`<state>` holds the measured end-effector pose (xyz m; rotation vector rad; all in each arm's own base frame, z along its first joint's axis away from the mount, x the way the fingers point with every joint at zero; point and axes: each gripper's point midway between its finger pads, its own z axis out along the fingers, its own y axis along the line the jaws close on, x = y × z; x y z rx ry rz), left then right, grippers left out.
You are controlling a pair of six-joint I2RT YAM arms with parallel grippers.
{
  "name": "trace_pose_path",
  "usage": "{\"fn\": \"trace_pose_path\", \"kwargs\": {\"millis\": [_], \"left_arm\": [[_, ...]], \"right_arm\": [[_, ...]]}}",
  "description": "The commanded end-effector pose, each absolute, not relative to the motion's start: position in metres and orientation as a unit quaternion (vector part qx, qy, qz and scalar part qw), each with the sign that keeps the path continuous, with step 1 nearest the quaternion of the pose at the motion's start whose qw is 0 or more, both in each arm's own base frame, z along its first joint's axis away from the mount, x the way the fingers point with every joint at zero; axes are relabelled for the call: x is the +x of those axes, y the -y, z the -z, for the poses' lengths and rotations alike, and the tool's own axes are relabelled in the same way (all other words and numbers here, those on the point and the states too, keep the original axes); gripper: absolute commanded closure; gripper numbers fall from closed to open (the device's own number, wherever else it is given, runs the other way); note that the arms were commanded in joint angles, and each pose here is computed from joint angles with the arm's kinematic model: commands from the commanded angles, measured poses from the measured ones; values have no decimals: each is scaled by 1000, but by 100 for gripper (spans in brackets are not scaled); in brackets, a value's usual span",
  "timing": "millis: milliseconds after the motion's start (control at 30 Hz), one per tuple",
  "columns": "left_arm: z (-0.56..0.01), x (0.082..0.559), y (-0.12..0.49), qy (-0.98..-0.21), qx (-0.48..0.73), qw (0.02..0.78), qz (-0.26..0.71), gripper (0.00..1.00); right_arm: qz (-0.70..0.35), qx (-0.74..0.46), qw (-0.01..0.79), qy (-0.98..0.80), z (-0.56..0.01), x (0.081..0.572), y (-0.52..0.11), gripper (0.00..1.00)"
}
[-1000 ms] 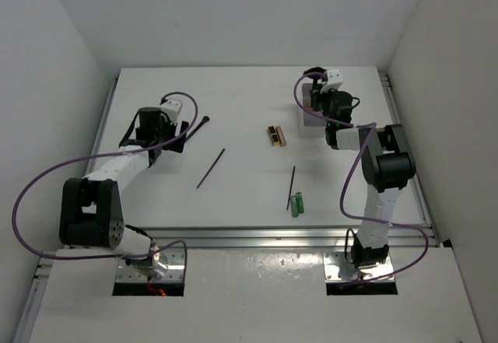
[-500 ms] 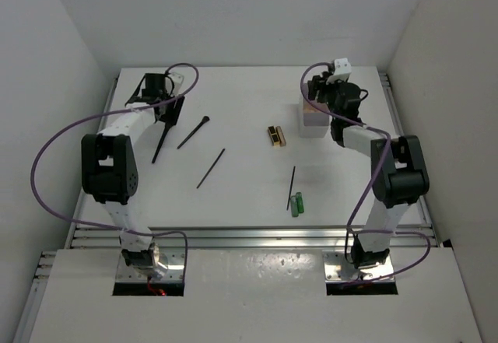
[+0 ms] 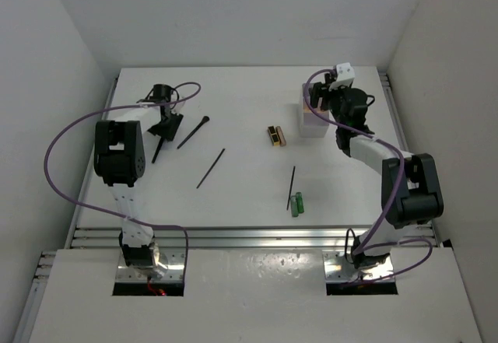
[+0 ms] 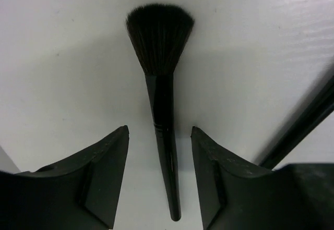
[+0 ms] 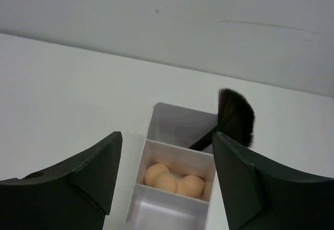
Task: Organize the makeup
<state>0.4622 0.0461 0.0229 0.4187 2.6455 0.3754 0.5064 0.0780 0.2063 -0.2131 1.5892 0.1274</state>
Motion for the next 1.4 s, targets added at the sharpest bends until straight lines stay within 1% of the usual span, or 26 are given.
{"fn": "trace_pose_path", "kwargs": {"millis": [0, 33, 67, 100, 167, 233, 267, 333, 367, 500, 600, 633, 733, 767, 833, 867, 900, 1000, 1067, 1133, 1167, 1200, 1233, 1267, 1300, 1367], "left_arm": [[-7, 460, -55, -968, 114, 199, -103, 44], [-2, 459, -55, -970, 107, 197, -90, 47], [-5, 464, -50, -970, 104, 206, -77, 58], [1, 463, -48, -972, 103, 204, -55, 63], [2, 463, -45, -973, 98, 207, -37, 73], [10, 459, -34, -974, 104, 202, -7, 78], [10, 457, -31, -974, 106, 199, 3, 86], [14, 456, -28, -974, 105, 198, 24, 93], [19, 452, -33, -977, 99, 189, 25, 100], [13, 459, -29, -976, 79, 197, 49, 100], [-25, 485, -33, -964, 93, 245, 47, 100], [-59, 503, -34, -952, 107, 285, 41, 100], [-123, 534, -31, -922, 136, 360, 41, 100], [-172, 550, -18, -895, 156, 414, 54, 100], [-221, 560, 2, -863, 184, 464, 82, 100], [-262, 563, 26, -830, 216, 503, 110, 100], [-278, 565, 40, -814, 232, 519, 122, 100], [-340, 553, 93, -751, 264, 576, 185, 100], [-359, 545, 128, -719, 264, 599, 232, 100], [-388, 532, 149, -690, 262, 622, 262, 100], [-388, 526, 168, -683, 271, 616, 284, 100], [-396, 521, 176, -677, 269, 618, 294, 100], [-400, 516, 186, -673, 264, 615, 314, 100], [-402, 511, 199, -670, 266, 611, 328, 100], [-404, 508, 206, -666, 268, 608, 339, 100], [-407, 501, 222, -662, 270, 602, 355, 100]], "right_arm": [[-58, -112, 707, -696, -221, 493, -82, 30], [-58, -113, 712, -691, -228, 490, -81, 30], [-54, -116, 708, -694, -224, 487, -80, 30], [-53, -118, 712, -690, -229, 482, -80, 30], [-45, -124, 709, -692, -226, 478, -78, 30], [-35, -122, 713, -690, -231, 472, -73, 30], [-30, -122, 711, -691, -230, 471, -72, 30], [-12, -128, 715, -688, -234, 465, -67, 30], [-12, -129, 713, -689, -233, 463, -67, 30], [-3, -130, 714, -688, -237, 452, -63, 30], [-11, -126, 709, -694, -237, 447, -64, 30], [-22, -130, 703, -699, -235, 446, -67, 30], [-75, -182, 670, -716, -228, 439, -94, 30], [-116, -223, 672, -697, -247, 439, -115, 30], [-156, -258, 653, -695, -253, 433, -142, 30], [-193, -283, 646, -683, -256, 428, -161, 30], [-218, -272, 651, -674, -264, 428, -171, 30], [-292, -262, 676, -624, -295, 432, -207, 30], [-345, -248, 701, -573, -337, 436, -233, 30], [-400, -227, 681, -569, -334, 445, -261, 31], [-415, -236, 694, -539, -367, 447, -270, 33], [-428, -240, 684, -540, -352, 458, -282, 33], [-452, -240, 671, -536, -355, 452, -299, 34], [-456, -248, 683, -514, -377, 453, -304, 34], [-462, -250, 673, -521, -363, 458, -317, 34], [-455, -249, 677, -522, -367, 460, -330, 34]]}}
